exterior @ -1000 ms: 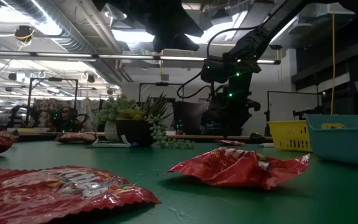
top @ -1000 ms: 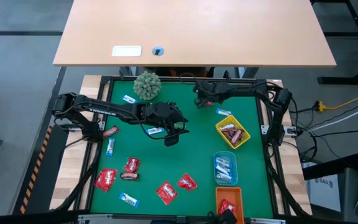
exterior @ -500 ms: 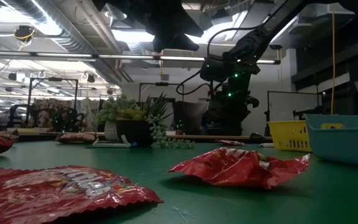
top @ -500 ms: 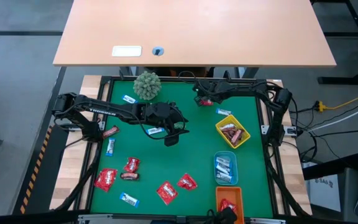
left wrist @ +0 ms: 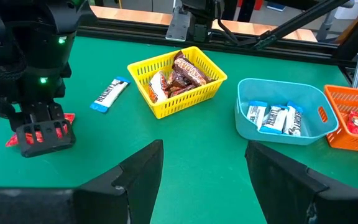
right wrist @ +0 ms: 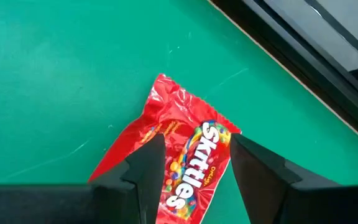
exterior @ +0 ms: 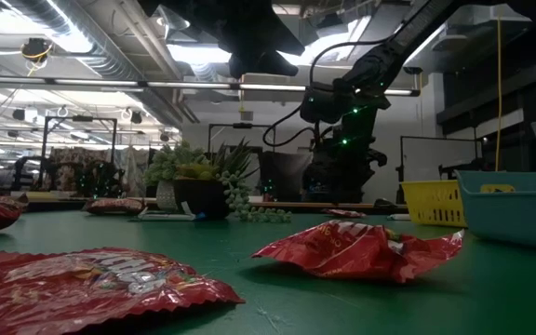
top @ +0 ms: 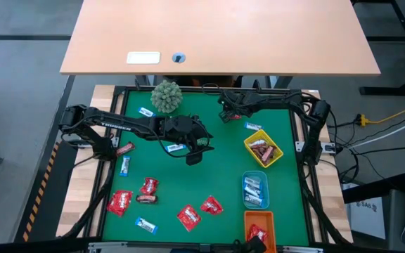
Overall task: Sort candy
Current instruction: Put the red candy into the orange bin
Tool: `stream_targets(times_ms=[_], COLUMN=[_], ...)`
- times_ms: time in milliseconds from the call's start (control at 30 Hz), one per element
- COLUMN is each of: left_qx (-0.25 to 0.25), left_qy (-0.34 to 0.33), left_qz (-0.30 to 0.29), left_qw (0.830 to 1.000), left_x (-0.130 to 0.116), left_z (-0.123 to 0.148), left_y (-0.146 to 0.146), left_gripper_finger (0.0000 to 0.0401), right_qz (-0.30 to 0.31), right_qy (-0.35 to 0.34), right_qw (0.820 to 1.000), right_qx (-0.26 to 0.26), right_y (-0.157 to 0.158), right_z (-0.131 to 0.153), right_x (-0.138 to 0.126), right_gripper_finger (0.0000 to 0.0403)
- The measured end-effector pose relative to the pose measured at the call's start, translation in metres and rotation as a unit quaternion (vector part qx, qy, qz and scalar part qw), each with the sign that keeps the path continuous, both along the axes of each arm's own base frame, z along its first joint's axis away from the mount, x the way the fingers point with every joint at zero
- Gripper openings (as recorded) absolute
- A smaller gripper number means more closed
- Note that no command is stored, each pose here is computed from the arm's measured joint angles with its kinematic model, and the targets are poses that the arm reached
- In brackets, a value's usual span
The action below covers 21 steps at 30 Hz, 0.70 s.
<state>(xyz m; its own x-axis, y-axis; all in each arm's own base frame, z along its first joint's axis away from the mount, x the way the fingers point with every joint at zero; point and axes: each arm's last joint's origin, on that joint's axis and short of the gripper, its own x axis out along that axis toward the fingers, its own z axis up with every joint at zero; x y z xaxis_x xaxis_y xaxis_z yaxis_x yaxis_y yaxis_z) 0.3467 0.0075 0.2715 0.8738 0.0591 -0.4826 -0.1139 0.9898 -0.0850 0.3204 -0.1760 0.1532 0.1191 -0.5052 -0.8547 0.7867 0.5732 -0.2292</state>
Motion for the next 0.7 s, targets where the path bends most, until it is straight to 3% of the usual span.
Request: stream_targets(times_ms=[233, 367, 533, 700], left_qx=[0.000, 0.000, 0.000, 0.000], left_qy=[0.000, 0.000, 0.000, 0.000], left_qz=[0.000, 0.000, 0.000, 0.000], left_qw=[1.000, 1.000, 1.000, 1.000], left_x=[0.000, 0.000, 0.000, 0.000], left_z=[0.000, 0.000, 0.000, 0.000], left_y=[0.000, 0.000, 0.000, 0.000], left_gripper_finger=[0.0224, 0.0224, 0.0224, 0.0224], right_qz=[0.002, 0.023, 0.041, 0.067], right_qy=[0.000, -0.006, 0.014, 0.050], right_qw=[1.000, 0.998, 0.994, 0.990], right_qx=[0.009, 0.056, 0.102, 0.112], right_y=[-0.004, 0.000, 0.026, 0.054], right_z=[0.023, 0.043, 0.051, 0.045], right_x=[0.009, 0.016, 0.022, 0.025], right_gripper_finger=[0.0179, 0.0179, 0.0179, 0.0179])
